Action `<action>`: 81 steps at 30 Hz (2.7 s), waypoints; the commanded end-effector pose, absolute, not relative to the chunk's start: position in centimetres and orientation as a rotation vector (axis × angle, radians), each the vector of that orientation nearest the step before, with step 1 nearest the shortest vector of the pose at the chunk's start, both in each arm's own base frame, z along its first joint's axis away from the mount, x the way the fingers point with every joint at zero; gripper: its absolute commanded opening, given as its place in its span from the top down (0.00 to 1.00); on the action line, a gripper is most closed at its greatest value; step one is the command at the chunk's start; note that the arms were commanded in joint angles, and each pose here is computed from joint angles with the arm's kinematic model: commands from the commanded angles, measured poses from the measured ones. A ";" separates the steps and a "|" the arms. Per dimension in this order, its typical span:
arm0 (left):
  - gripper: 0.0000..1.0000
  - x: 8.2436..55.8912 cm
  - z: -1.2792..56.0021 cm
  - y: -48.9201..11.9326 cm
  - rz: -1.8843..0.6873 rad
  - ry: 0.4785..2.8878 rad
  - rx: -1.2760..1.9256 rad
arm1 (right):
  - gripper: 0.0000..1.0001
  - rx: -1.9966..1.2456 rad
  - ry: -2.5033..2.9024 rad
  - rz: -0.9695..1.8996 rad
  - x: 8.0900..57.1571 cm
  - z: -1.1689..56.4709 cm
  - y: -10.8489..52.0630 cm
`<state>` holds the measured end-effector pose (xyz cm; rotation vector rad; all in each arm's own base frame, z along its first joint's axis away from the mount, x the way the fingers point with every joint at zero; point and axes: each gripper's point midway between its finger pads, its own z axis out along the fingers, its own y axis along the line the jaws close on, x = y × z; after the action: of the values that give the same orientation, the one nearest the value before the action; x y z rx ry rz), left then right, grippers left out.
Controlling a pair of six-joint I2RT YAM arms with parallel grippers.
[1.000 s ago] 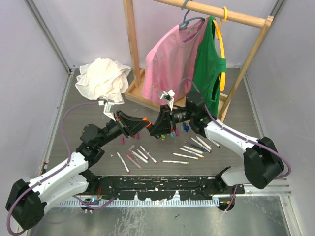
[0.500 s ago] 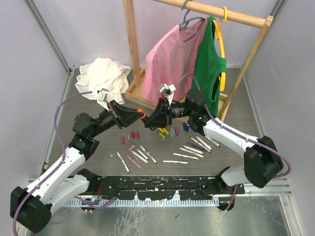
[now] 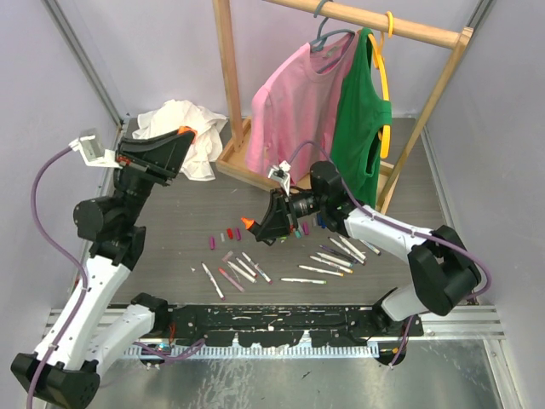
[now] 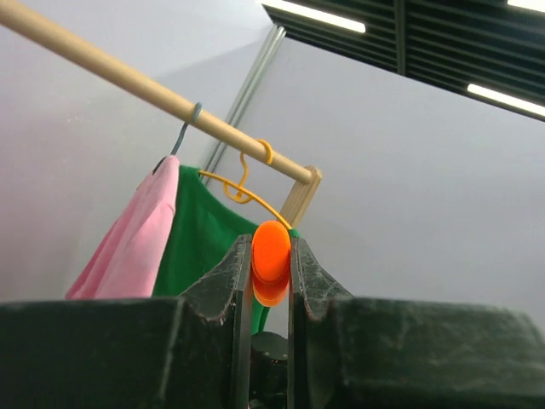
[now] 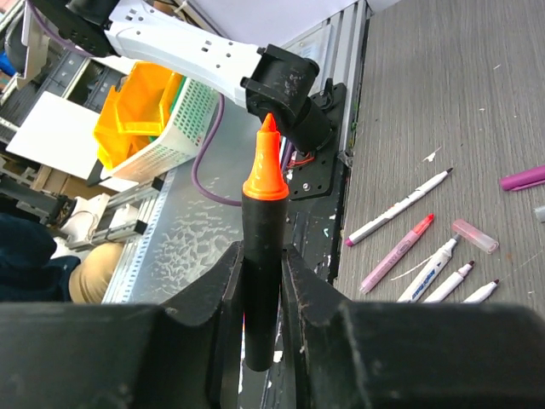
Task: Open the pen caps
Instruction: Open the pen cap from the pen, then place the pen cap at the center of the board, then place the pen at the center of the board.
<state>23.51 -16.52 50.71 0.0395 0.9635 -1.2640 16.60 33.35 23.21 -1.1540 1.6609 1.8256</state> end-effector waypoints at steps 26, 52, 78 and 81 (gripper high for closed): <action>1.00 22.7 8.8 -7.4 -0.387 2.260 -0.823 | 0.99 -1.169 1.669 1.642 17.4 22.4 34.3; 0.57 27.4 4.9 -4.3 -0.243 2.376 -0.885 | 0.93 -1.061 1.869 1.540 17.2 18.9 37.4; 0.27 13.7 25.4 2.6 -0.245 1.624 -0.826 | 0.88 -0.813 2.624 1.126 12.0 6.0 52.4; 0.26 13.3 25.5 2.8 -0.244 1.604 -0.824 | 0.86 -0.852 2.631 1.029 11.6 4.9 52.7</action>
<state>14.34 1.70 25.09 -0.8149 1.6348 -0.3029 11.64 52.00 4.18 -0.8410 2.6420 1.1591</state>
